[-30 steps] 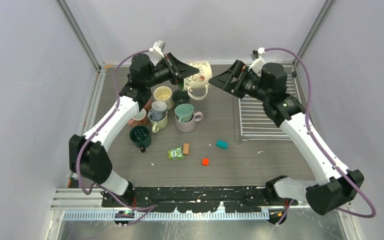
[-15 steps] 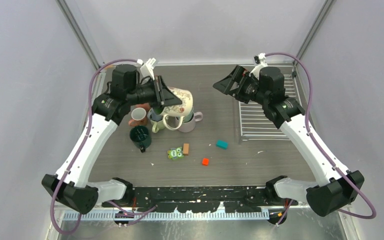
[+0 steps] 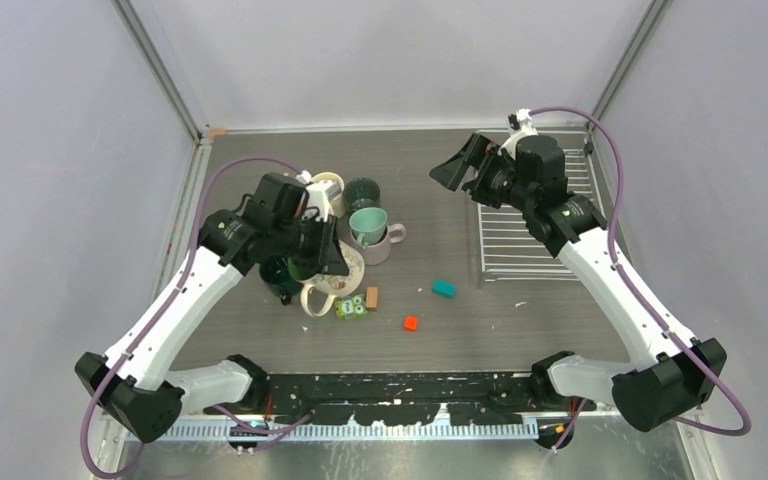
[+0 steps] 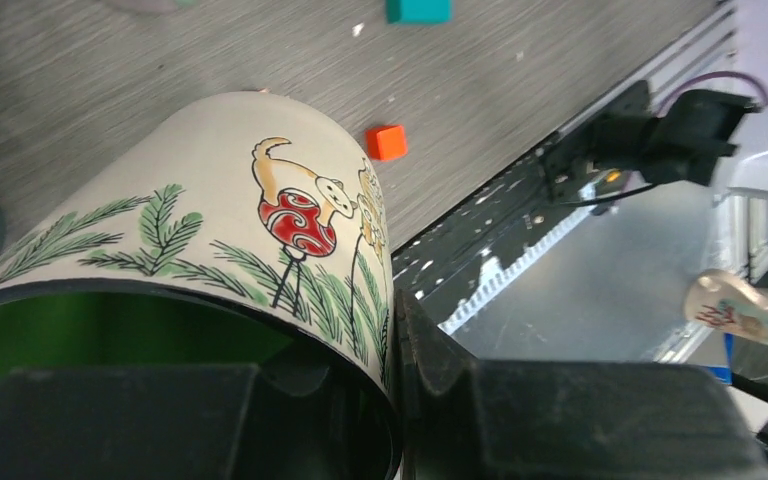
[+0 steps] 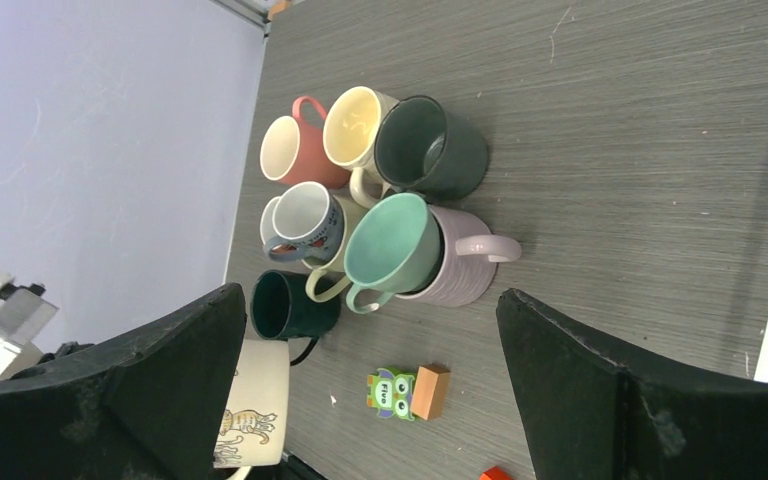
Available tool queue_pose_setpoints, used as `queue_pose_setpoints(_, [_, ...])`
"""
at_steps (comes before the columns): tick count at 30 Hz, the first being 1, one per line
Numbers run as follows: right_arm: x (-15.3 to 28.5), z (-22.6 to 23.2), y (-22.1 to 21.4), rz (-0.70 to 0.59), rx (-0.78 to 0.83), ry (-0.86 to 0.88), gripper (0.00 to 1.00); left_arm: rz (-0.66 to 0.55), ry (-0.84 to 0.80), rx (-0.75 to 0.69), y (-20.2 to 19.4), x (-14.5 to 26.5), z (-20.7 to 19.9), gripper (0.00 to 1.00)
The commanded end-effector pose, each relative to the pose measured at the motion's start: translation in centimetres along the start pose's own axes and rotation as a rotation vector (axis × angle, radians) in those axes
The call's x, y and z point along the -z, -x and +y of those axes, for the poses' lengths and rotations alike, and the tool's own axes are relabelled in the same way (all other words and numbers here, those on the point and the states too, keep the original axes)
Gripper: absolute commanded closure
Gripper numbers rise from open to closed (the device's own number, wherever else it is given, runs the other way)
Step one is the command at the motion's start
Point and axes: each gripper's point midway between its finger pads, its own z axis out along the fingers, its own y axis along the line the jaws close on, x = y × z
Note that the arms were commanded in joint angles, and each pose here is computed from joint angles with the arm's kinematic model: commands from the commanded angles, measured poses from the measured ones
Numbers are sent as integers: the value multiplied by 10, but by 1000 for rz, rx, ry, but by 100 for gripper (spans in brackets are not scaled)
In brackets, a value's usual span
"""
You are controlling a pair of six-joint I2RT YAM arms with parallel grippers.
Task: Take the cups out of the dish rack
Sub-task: Place the cup at the center of the board.
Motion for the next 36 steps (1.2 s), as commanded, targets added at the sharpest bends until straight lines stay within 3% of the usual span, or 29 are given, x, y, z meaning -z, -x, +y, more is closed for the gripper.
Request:
queue_pose_setpoints(1, [-2,-7,8,-42,33,-30,0,-86,58,-95,12,2,8,100])
queue_pose_setpoints(14, [-5,-15,3,-42,37,-48,0,7,333,-193,-13,-48,50,100])
queue_pose_setpoints(20, [-4,-16,1,-37,39,-48,0,6,474,-173,-26,-55,70,100])
queue_pose_setpoints(36, [-4,-19,-6,-19,30,-43,0,7,588,-93,-59,-70,91,100])
